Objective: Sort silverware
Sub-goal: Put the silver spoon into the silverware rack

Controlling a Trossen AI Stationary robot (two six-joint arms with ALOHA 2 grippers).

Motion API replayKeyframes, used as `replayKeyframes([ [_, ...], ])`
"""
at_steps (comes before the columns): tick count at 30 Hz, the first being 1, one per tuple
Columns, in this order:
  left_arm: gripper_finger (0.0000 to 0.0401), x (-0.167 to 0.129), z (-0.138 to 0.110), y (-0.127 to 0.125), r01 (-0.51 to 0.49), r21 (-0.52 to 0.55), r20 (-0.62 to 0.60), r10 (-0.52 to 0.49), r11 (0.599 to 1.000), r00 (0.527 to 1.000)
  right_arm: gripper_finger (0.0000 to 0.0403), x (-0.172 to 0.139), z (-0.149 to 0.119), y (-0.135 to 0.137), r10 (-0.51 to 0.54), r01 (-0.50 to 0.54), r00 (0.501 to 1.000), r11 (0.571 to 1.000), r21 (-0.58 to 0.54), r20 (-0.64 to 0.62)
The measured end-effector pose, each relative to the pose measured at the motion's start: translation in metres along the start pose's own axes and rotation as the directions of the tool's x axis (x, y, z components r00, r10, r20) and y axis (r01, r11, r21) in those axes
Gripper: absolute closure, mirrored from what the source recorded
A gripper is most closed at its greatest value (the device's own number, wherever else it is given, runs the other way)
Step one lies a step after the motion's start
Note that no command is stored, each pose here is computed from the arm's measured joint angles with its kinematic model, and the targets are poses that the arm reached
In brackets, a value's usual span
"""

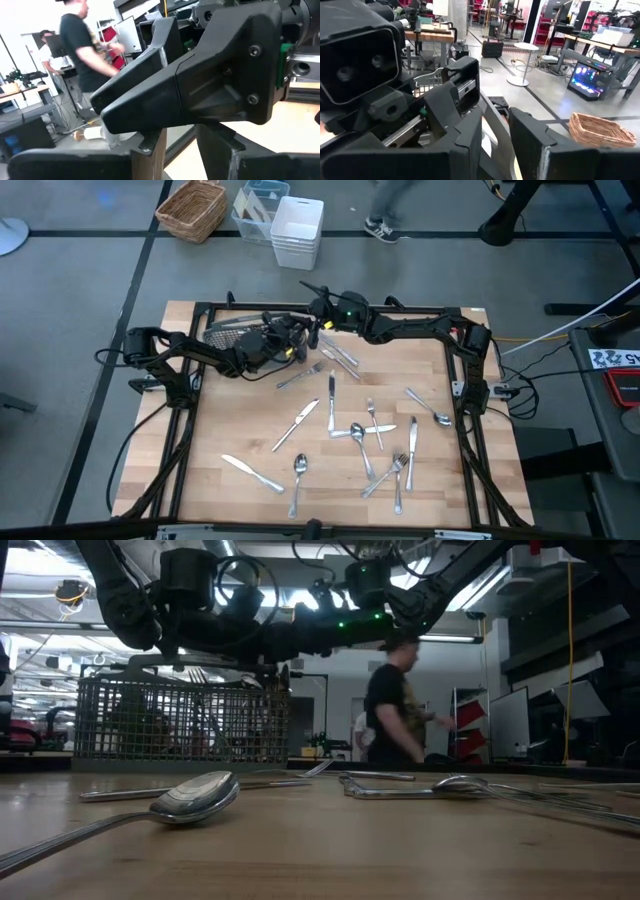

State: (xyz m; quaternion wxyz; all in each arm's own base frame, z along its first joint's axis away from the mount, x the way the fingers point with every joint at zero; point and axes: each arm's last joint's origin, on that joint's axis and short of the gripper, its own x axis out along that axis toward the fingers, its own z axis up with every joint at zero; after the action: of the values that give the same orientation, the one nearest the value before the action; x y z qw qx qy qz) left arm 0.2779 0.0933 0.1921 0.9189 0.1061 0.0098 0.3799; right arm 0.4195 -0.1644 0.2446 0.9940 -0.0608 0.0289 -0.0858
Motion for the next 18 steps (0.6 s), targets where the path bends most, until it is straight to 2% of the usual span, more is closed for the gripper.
replayKeyframes([
  [5, 0.0306, -0.002, 0.002, -0.002, -0.009, 0.033, -0.008, 0.009, 0.999, 1.000, 0.0302, 0.000, 0.001, 0.000, 0.003, -0.003, 1.000, 1.000, -0.003, -0.005],
  [9, 0.0306, -0.010, 0.014, -0.003, -0.023, 0.022, -0.004, 0.024, 0.999, 1.000, 0.0302, -0.008, 0.014, -0.004, -0.018, 0.018, 1.000, 1.000, -0.021, -0.007],
  [15, 0.0306, -0.030, 0.038, -0.001, -0.007, 0.015, -0.042, 0.008, 1.000, 0.999, 0.0302, -0.032, 0.034, -0.012, -0.173, 0.162, 0.970, 0.984, -0.078, -0.169],
  [18, 0.0306, -0.046, 0.048, 0.000, 0.039, -0.049, -0.086, -0.043, 0.998, 0.995, 0.0302, -0.049, 0.043, -0.010, -0.180, 0.169, 0.940, 0.984, -0.064, -0.291],
])
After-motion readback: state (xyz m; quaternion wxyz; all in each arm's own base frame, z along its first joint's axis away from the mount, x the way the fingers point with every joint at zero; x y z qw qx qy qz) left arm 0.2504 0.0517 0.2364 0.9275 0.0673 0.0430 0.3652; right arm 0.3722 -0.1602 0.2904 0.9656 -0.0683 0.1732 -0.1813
